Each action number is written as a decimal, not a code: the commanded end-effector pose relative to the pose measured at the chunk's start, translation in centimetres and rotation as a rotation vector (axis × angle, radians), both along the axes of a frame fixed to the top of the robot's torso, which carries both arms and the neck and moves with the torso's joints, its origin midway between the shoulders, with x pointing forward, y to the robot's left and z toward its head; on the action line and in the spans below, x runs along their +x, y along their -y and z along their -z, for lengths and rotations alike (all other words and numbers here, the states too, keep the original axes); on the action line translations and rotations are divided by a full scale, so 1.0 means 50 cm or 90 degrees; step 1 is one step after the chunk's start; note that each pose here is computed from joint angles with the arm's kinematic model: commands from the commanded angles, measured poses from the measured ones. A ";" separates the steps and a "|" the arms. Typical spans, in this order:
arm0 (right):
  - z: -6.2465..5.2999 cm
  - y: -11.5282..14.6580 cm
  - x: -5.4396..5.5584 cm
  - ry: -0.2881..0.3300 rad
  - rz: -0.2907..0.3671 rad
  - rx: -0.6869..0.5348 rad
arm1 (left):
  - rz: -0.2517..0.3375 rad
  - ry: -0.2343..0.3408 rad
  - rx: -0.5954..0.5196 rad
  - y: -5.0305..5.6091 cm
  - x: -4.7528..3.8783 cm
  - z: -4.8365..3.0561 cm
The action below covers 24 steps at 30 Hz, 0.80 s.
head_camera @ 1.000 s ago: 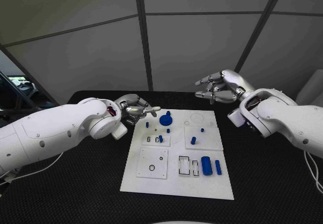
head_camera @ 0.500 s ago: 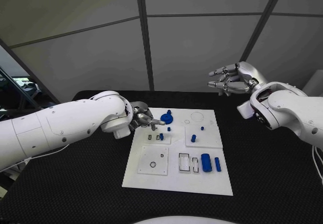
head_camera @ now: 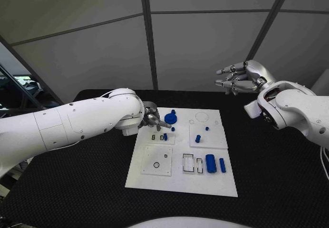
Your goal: Assemble the parts on the task board
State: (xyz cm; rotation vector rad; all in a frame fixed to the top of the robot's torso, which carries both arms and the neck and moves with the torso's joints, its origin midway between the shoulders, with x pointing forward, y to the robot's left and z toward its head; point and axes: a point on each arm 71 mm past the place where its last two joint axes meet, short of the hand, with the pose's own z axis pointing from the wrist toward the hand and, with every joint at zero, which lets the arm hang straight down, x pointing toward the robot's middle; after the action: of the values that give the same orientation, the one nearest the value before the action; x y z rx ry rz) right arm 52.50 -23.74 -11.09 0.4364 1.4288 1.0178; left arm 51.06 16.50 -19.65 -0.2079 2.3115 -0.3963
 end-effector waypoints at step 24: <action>-0.002 -0.011 0.005 0.004 -0.006 0.002 | 0.050 -0.040 0.067 0.042 0.013 0.023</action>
State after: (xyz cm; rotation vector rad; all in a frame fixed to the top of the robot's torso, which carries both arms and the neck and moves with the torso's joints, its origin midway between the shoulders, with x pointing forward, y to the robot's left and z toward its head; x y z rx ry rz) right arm 52.75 -23.26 -11.19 0.4347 1.4310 1.0223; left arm 51.77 14.35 -20.75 -0.1044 2.3807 -0.3328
